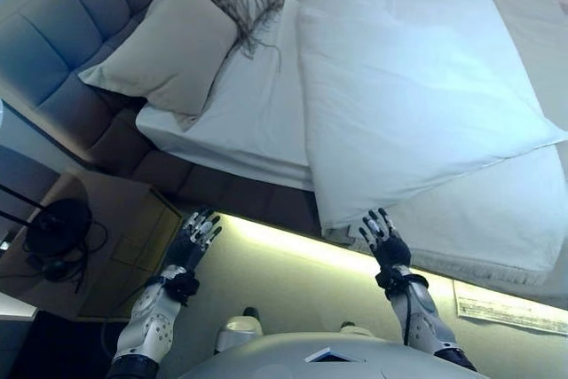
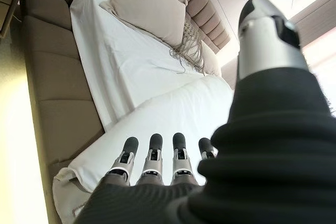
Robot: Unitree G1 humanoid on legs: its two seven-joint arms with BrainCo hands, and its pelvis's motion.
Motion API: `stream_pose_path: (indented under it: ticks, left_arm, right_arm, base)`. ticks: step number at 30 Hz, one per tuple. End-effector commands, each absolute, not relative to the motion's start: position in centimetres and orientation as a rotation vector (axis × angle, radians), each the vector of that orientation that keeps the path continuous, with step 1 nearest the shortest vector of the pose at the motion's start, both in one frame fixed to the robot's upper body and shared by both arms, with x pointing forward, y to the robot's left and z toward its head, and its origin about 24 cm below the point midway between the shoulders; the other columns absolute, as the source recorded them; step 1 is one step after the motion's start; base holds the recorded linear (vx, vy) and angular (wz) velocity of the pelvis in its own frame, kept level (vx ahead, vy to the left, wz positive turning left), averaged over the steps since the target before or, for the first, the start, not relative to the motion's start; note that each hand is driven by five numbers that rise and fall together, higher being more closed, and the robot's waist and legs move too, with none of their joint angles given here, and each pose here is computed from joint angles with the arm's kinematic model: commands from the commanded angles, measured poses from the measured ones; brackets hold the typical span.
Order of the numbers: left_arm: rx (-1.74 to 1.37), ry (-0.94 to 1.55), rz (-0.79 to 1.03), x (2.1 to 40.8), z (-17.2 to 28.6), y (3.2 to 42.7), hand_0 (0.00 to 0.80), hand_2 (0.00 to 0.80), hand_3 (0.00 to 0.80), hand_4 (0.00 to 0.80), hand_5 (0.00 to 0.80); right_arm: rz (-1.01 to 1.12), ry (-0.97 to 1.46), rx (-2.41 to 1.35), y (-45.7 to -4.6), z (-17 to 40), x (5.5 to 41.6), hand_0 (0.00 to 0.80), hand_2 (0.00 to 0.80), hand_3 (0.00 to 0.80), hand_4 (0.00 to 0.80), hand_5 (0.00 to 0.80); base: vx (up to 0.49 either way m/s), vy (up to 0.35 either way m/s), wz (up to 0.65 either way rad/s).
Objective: Make the bed neatly
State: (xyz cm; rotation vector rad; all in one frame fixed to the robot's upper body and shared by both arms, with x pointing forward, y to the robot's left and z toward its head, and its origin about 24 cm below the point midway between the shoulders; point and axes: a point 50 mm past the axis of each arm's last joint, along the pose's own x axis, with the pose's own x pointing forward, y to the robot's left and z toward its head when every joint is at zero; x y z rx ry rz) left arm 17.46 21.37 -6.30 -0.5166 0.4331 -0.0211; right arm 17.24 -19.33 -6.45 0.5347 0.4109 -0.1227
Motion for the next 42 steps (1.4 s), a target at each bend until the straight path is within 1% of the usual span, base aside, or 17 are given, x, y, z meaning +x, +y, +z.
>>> stream_pose_path:
  ticks: [1,5,10,12,15,20,25,28,31,34,38,42]
  left_arm:
    - [-0.415,0.307,-0.015,19.0,-4.0,23.7,0.000,0.000,0.000,0.000,0.000]
    - [-0.410,0.283,0.004,19.5,-3.4,24.3,0.000,0.000,0.000,0.000,0.000]
    - [-0.425,0.280,0.027,19.4,-3.2,24.7,0.000,0.000,0.000,0.000,0.000]
    - [-0.424,0.287,0.031,19.1,-3.3,25.0,0.000,0.000,0.000,0.000,0.000]
    - [-0.415,0.311,0.067,18.1,-3.7,26.0,0.000,0.000,0.000,0.000,0.000]
    - [-0.415,0.341,0.047,16.5,-4.1,26.4,0.000,0.000,0.000,0.000,0.000]
    - [-0.459,0.377,0.101,15.1,-5.0,26.8,0.000,0.000,0.000,0.000,0.000]
    - [-0.521,0.357,0.038,15.4,-4.8,25.7,0.000,0.000,0.000,0.000,0.000]
    - [-0.559,0.342,-0.027,16.4,-4.6,23.8,0.000,0.000,0.000,0.000,0.000]
    - [-0.542,0.358,-0.106,16.7,-5.0,22.2,0.000,0.000,0.000,0.000,0.000]
    - [-0.509,0.365,-0.169,17.6,-4.8,21.0,0.000,0.000,0.000,0.000,0.000]
    - [-0.542,0.355,-0.155,18.6,-4.8,20.5,0.000,0.000,0.000,0.000,0.000]
  right_arm:
    - [-0.104,0.280,0.572,-18.3,-4.4,18.9,0.000,0.000,0.000,0.000,0.000]
    - [-0.052,0.287,0.560,-18.1,-4.6,18.7,0.000,0.000,0.000,0.000,0.000]
    - [-0.049,0.273,0.559,-17.8,-4.4,20.7,0.000,0.000,0.000,0.000,0.000]
    - [-0.045,0.277,0.553,-17.8,-4.3,20.9,0.000,0.000,0.000,0.000,0.000]
    - [-0.025,0.309,0.560,-17.7,-4.9,20.0,0.000,0.000,0.000,0.000,0.000]
    - [-0.034,0.352,0.570,-18.4,-5.8,17.5,0.000,0.000,0.000,0.000,0.000]
    - [-0.011,0.381,0.506,-18.7,-5.7,18.1,0.000,0.000,0.000,0.000,0.000]
    - [-0.012,0.365,0.520,-19.7,-5.2,18.1,0.000,0.000,0.000,0.000,0.000]
    - [-0.075,0.362,0.493,-21.4,-5.5,17.7,0.000,0.000,0.000,0.000,0.000]
    - [-0.131,0.312,0.536,-22.1,-5.2,18.0,0.000,0.000,0.000,0.000,0.000]
    - [-0.171,0.308,0.568,-21.7,-5.1,18.1,0.000,0.000,0.000,0.000,0.000]
    - [-0.146,0.337,0.561,-20.7,-5.2,18.1,0.000,0.000,0.000,0.000,0.000]
  base:
    - [0.123,0.247,0.13]
    - [0.176,-0.011,0.12]
    - [0.216,-0.265,0.00]
    - [0.286,-0.261,-0.02]
    - [0.341,-0.302,0.06]
    - [0.395,-0.397,0.16]
    - [0.358,-0.498,0.10]
    - [0.300,-0.477,0.23]
    - [0.210,-0.440,0.20]
    - [0.144,-0.320,0.34]
    - [0.161,-0.111,0.25]
    - [0.186,-0.005,0.20]
